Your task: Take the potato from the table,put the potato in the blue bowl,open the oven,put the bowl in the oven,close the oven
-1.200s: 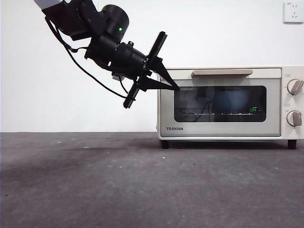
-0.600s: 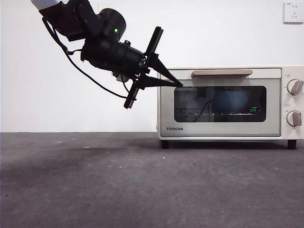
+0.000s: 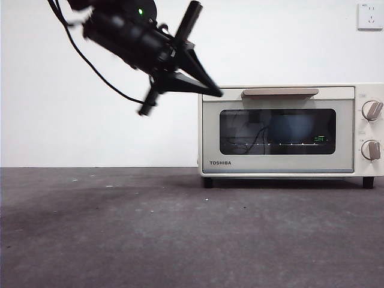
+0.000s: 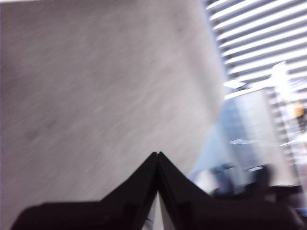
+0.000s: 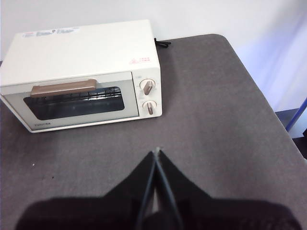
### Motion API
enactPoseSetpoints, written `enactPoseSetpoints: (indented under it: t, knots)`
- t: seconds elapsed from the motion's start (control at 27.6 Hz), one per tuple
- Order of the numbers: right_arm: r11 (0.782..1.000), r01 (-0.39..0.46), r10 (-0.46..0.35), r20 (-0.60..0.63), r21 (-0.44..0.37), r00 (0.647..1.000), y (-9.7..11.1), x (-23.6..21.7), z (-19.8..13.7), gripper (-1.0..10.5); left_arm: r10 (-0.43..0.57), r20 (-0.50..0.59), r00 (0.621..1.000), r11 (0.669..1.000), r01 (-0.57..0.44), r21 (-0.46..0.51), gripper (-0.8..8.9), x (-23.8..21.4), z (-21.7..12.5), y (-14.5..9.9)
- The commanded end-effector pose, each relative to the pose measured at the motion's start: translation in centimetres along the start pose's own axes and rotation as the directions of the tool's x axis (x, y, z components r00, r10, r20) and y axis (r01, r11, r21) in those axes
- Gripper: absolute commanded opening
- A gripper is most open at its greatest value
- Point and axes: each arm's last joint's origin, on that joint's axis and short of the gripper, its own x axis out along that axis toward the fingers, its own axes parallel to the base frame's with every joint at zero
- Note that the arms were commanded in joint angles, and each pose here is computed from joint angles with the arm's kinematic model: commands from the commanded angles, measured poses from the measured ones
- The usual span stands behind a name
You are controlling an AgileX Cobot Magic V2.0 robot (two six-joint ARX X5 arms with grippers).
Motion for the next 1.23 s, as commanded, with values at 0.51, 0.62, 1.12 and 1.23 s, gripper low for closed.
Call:
enactPoseSetpoints:
  t: [0.51, 0.62, 1.12, 1.23]
  knots:
    - [0.998, -0.060, 0.060, 0.002, -0.029, 0.998, 0.0, -0.7, -0.6, -0.1, 0.255, 0.201, 0.946, 0.867, -0.316, 0.386, -0.05, -11.0, -6.8, -11.8]
    - [0.991, -0.127, 0.127, -0.001, -0.043, 0.992, 0.1, -0.9, -0.7, -0.1, 0.262, 0.285, 0.922, 0.844, -0.362, 0.397, -0.05, -13.5, -9.1, -14.3]
    - [0.985, -0.173, 0.173, -0.010, 0.005, 0.985, 0.2, -0.9, -0.7, -0.1, 0.338, 0.495, 0.801, 0.737, -0.552, 0.389, -0.04, -21.5, -18.4, -18.4]
    - [0.985, -0.172, 0.172, -0.017, 0.025, 0.985, 0.3, -0.7, -0.6, -0.1, 0.321, 0.513, 0.796, 0.742, -0.548, 0.386, -0.04, -22.3, -19.0, -18.4]
